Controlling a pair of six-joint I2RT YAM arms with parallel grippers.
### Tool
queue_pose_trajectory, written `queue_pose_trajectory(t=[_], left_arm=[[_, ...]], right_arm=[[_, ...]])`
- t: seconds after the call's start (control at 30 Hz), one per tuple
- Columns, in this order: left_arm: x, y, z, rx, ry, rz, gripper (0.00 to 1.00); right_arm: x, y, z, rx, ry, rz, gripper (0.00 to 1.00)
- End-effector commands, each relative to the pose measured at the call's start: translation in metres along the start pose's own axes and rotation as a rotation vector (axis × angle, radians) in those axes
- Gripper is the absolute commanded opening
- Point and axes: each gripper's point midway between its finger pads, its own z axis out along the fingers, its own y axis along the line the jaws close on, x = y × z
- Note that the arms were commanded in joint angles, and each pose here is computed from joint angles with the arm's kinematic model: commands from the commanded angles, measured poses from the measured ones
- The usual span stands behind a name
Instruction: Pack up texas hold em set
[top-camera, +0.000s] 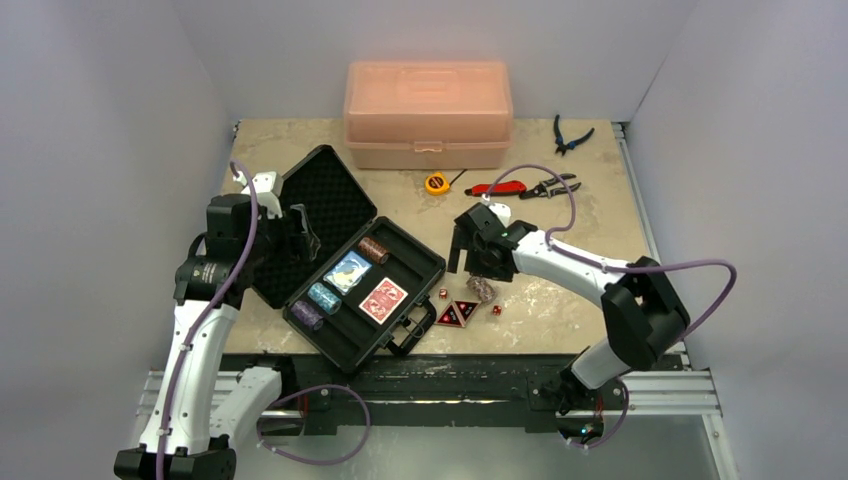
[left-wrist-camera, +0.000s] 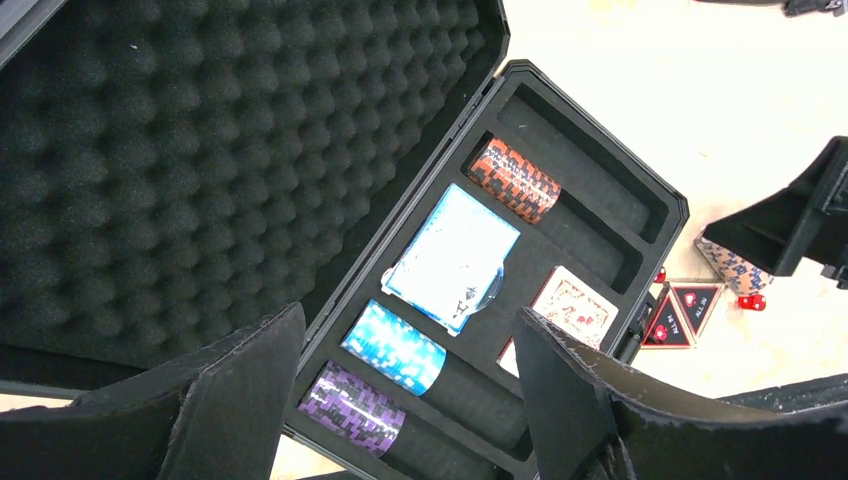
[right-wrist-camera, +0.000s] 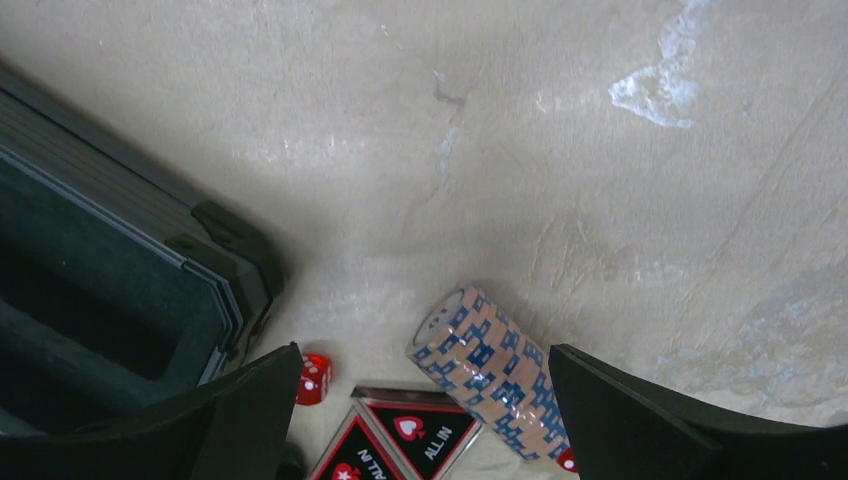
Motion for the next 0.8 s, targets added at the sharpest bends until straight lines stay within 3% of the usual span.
queue_pose_trajectory(t=[0.0, 0.63, 0.77], left_arm=[[-0.006, -0.006, -0.004, 0.026, -0.027, 0.003, 0.76], [-0.006, -0.006, -0.004, 0.027, -0.028, 0.004, 0.76], [-0.006, -0.006, -0.004, 0.028, -0.026, 0.004, 0.76]], right_arm=[[-0.010, -0.006, 0.008, 0.079, -0.018, -0.101, 0.98], [0.008, -0.028, 0.019, 0.096, 0.026, -0.369, 0.65], [0.007, -0.023, 0.018, 0.058, 0.026, -0.404, 0.48]])
